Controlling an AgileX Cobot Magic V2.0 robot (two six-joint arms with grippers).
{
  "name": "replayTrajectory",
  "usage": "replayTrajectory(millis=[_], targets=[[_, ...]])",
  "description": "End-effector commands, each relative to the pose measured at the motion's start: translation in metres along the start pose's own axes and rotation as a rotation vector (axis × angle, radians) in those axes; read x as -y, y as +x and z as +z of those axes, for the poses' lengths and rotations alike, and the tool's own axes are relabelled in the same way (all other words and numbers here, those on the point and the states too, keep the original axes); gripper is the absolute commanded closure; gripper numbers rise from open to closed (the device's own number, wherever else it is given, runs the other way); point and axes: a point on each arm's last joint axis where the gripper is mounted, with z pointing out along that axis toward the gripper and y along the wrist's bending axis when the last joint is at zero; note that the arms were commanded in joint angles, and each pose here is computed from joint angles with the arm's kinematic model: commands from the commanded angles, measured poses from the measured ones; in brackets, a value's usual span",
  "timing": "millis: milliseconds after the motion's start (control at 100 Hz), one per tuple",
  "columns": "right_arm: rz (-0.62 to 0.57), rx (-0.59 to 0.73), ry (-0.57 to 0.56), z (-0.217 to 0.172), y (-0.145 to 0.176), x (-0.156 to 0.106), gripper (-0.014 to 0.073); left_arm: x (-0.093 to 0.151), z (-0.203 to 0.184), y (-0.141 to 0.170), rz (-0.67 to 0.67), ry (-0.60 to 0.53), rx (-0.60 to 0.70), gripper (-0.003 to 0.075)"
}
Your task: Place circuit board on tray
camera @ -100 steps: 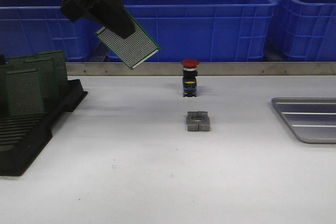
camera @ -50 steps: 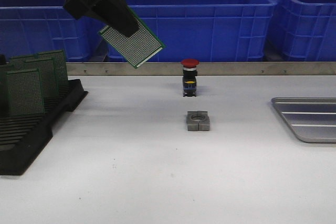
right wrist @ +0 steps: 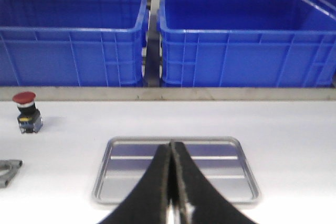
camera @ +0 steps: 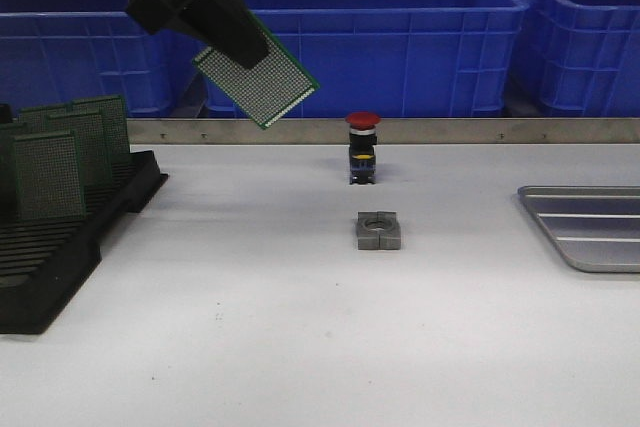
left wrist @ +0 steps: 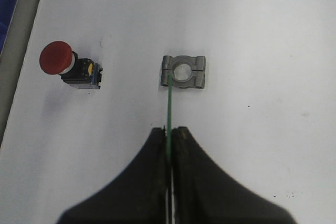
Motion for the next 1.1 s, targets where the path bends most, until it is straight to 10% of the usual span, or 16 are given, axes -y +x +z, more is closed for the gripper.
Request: replayTrajectory(millis=[0, 300, 540, 670, 1090], targets=[[-0.009, -0.073, 0.017, 0.002, -0.03, 0.001, 0.0707, 0.0, -0.021, -0.022, -0.002, -0.058, 0.088, 0.0741], [0.055, -0.403, -0.013, 0.061, -0.07, -0.004, 0.0674, 0.0, -0.021, -0.023, -0.006, -0.057, 0.093, 0.0741], [0.058, -0.503, -0.176, 0.12, -0.083, -0.02, 0.023, 0.0, -0.021, -0.023, -0.006, -0.057, 0.093, 0.0741], [0.073, -0.494, -0.35, 0.144, -0.088, -0.041, 0.0159, 0.0, -0.021, -0.023, -0.006, -0.057, 0.093, 0.0741], [-0.476, -0.174, -0.979, 0.18, -0.064, -0.131, 0.0161, 0.012, -0.022, -0.024, 0.015, 0.079, 0.109, 0.074]])
